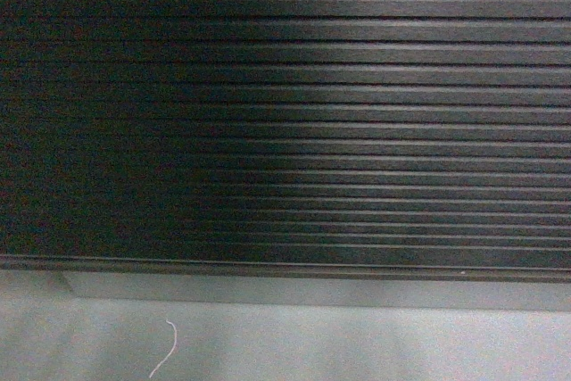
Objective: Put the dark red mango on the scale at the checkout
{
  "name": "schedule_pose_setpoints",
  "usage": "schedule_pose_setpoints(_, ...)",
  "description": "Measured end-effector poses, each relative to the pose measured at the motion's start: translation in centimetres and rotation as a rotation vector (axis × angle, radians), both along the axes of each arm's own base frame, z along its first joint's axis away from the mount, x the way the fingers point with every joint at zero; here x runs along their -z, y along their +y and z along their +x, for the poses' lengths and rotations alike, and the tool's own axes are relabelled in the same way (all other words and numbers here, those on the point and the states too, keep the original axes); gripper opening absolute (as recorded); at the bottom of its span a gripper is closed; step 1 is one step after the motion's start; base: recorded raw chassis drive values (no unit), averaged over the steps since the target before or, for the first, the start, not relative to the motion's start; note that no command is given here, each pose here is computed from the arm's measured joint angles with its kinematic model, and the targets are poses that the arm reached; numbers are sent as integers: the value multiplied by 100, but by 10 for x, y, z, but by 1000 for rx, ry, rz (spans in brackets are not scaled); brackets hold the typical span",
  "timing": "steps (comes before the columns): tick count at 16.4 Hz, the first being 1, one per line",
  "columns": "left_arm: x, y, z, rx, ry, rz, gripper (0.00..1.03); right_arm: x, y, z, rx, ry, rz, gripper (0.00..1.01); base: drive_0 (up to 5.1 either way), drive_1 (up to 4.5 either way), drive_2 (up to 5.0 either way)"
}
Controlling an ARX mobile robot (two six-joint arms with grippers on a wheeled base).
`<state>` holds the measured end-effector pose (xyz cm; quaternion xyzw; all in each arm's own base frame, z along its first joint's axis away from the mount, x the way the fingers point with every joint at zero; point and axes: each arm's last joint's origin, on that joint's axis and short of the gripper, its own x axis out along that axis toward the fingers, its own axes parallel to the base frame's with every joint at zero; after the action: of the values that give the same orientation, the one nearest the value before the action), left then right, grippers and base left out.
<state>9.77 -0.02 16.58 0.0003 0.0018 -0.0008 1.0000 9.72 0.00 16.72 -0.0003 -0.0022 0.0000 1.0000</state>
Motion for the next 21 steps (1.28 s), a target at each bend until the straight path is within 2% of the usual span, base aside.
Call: schedule_pose_setpoints(21, 0, 0, 0, 0, 0, 0, 98, 0, 0, 0, 0, 0, 0, 98, 0, 0, 0)
